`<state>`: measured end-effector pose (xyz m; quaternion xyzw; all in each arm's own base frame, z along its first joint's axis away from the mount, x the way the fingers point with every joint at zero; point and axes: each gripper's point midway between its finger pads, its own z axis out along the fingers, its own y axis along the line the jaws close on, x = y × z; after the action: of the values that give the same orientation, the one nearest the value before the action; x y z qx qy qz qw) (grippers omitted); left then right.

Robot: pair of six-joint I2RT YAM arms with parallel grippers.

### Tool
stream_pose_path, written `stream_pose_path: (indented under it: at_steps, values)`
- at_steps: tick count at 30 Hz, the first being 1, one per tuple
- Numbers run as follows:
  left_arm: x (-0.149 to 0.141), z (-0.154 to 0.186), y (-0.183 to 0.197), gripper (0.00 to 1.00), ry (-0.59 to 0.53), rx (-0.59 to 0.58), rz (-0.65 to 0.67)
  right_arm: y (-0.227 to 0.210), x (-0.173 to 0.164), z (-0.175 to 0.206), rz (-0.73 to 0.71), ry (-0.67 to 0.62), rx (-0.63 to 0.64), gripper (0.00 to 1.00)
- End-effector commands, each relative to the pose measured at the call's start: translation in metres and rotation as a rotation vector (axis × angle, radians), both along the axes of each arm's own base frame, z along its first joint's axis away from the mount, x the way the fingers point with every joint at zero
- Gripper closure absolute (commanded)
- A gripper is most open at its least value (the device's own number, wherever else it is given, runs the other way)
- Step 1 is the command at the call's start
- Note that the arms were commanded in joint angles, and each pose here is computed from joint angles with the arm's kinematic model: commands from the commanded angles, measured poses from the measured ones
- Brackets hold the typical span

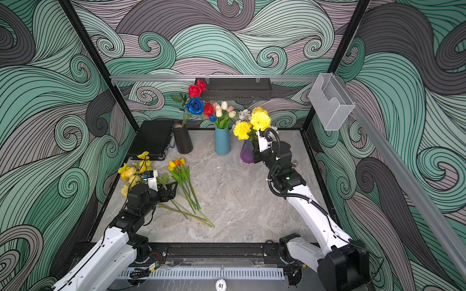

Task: Pick out yellow flowers from the vase
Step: Pick up the flower from the vase.

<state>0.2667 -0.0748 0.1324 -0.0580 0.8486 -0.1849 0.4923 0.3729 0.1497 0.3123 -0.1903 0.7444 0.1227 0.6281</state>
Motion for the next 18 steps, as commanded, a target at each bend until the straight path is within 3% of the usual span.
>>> stream_pose_path:
  at_steps: [1,18]
  values:
    - [0.002,0.006,-0.001,0.1,-0.023,0.003,-0.015,0.009,0.006,0.001,0.039,-0.043,0.014,0.74]
    - [0.003,0.004,-0.002,0.1,-0.012,0.006,-0.015,0.041,0.048,0.011,0.132,-0.128,0.096,0.62]
